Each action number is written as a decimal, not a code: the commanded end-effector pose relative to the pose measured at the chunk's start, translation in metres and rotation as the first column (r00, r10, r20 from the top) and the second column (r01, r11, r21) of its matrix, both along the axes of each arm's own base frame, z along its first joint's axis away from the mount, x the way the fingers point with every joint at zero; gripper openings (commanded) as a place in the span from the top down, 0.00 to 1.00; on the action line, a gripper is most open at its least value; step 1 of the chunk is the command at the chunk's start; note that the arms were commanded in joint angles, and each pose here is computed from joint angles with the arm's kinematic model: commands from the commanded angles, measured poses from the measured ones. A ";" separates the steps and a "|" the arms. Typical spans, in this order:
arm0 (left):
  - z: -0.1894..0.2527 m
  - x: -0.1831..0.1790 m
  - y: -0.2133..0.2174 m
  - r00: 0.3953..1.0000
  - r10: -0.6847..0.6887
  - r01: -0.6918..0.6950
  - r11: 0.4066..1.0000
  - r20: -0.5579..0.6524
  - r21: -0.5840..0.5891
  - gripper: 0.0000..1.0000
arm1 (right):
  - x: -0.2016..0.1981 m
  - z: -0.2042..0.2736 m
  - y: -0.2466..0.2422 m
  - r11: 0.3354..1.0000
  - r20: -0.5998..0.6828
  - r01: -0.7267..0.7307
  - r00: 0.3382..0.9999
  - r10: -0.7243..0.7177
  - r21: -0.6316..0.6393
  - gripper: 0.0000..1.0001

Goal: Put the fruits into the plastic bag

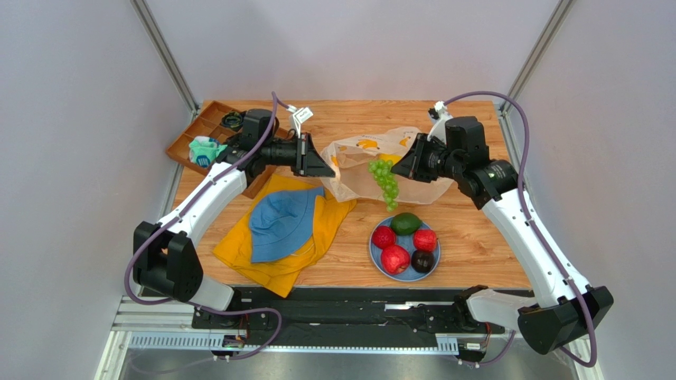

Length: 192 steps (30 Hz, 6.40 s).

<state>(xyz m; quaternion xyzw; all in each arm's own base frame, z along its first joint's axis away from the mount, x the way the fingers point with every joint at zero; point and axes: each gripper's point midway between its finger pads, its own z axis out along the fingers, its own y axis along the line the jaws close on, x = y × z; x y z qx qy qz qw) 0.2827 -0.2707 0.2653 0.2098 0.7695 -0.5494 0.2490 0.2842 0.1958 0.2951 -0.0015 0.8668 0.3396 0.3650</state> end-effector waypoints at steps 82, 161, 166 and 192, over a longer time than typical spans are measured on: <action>0.031 -0.003 0.002 0.996 -0.029 0.034 0.998 0.087 -0.052 1.00 | 0.150 -0.113 0.064 0.950 0.094 0.099 0.993 -0.074 -0.295 0.43; 0.019 0.015 0.019 0.992 0.059 -0.064 0.997 0.108 0.041 1.00 | -0.059 -0.226 0.011 0.843 -0.273 -0.139 0.962 -0.010 -0.520 0.29; 0.019 0.016 0.019 0.993 0.060 -0.064 0.997 0.106 0.040 1.00 | -0.062 -0.235 0.008 0.840 -0.280 -0.138 0.960 -0.017 -0.525 0.29; 0.021 0.013 0.018 0.994 0.046 -0.049 0.998 0.102 0.027 1.00 | -0.075 -0.176 0.027 0.878 -0.159 -0.266 0.963 0.219 -0.397 0.76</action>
